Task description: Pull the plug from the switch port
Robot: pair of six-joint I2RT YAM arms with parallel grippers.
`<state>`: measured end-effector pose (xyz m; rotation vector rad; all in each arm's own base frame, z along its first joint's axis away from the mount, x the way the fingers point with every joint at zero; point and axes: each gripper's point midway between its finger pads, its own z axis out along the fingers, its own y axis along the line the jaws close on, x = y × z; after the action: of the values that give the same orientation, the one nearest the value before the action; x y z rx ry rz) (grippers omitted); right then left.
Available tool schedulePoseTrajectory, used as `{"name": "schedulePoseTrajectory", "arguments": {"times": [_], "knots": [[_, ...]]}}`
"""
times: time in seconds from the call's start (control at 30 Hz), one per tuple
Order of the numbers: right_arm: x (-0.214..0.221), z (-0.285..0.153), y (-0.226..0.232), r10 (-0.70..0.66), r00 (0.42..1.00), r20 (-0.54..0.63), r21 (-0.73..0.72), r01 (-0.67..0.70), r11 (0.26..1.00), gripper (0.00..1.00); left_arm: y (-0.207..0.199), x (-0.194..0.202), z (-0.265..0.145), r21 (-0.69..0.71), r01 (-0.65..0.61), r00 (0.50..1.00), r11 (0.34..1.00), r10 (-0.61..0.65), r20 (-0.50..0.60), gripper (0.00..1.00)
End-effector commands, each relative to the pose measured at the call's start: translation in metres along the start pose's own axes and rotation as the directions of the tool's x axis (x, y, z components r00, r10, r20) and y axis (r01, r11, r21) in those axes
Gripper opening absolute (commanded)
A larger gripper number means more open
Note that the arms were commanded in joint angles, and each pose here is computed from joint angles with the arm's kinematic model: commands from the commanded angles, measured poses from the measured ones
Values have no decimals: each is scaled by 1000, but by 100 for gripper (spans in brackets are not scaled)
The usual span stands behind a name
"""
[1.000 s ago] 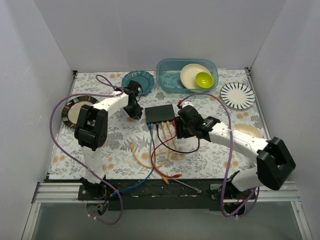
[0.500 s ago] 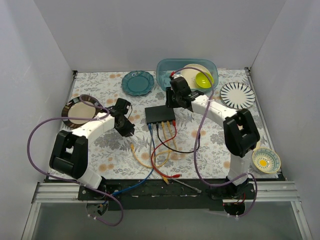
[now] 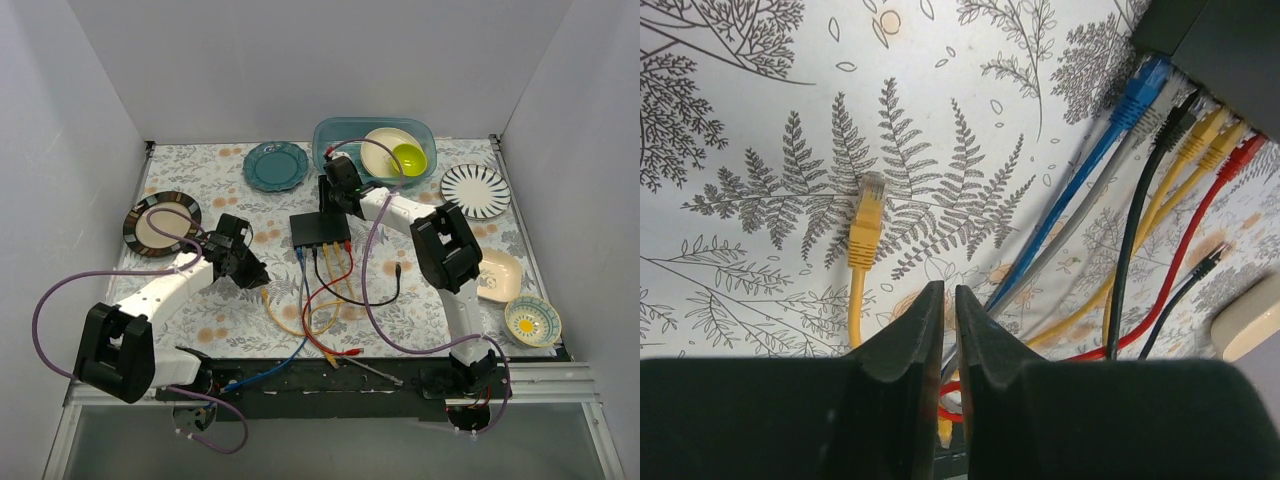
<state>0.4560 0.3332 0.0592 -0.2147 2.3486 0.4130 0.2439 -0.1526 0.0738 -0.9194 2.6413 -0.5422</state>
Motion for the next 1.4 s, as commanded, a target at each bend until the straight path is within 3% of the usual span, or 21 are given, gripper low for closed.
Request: {"name": "schedulePoseTrajectory", "arguments": {"times": [0.0,0.07,0.1,0.2,0.23,0.3,0.33,0.5,0.63,0.73,0.77,0.87,0.93,1.0,1.03,1.1,1.13,1.27,1.37], "knots": [[-27,16,10,1,997,72,11,-2,1000,45,-1,9,-4,54,-42,999,998,43,-22,11],[-23,22,17,-4,999,35,-10,5,1000,50,0,14,-2,59,-50,998,997,52,-43,10],[-6,27,12,-12,999,-32,11,13,1000,50,4,16,2,46,-51,997,998,53,-57,10],[3,19,19,-26,997,-67,-4,26,1000,50,5,19,4,42,-61,995,997,64,-73,10],[24,17,11,-26,994,-110,5,27,1000,49,6,19,5,38,-62,995,997,65,-78,10],[28,2,14,-23,995,-97,-12,22,1000,49,5,19,6,45,-63,995,997,66,-75,11],[54,-1,3,-20,989,-144,6,21,1000,49,4,18,5,50,-60,995,997,64,-72,10],[68,-33,1,10,992,-130,-11,-11,1000,49,3,21,6,65,-37,996,997,42,-77,10],[37,-54,-5,33,999,-39,20,-32,999,52,-6,2,-2,72,-29,999,997,28,17,10],[-19,-97,-6,44,993,108,40,-48,998,59,-32,-30,-19,85,-58,989,995,45,139,12],[-38,-121,-5,45,986,163,33,-51,998,61,-55,-42,-33,126,-75,984,989,53,170,16],[-42,-161,-12,50,982,182,12,-53,999,66,-81,-52,-27,164,-134,980,977,105,171,23],[0,-166,-19,66,994,90,-31,-64,997,67,-115,-47,-25,297,-168,982,940,134,130,27],[20,-187,-18,117,990,76,-112,-108,988,68,-140,-43,-23,402,-182,982,897,147,116,31],[66,-182,-32,123,992,1,-96,-122,988,68,-147,-34,-15,431,-182,983,884,168,73,33],[77,-198,-29,173,984,28,-167,-166,972,68,-163,-25,-7,478,-212,976,852,208,62,34],[112,-194,-44,188,982,-20,-139,-189,972,70,-167,-22,6,475,-216,973,853,227,35,34],[138,-208,-35,236,971,-27,-260,-235,937,71,-178,4,34,525,-221,945,822,314,-94,27],[146,-209,-37,247,969,-29,-276,-245,929,72,-187,10,44,564,-212,938,798,329,-113,25]]}}
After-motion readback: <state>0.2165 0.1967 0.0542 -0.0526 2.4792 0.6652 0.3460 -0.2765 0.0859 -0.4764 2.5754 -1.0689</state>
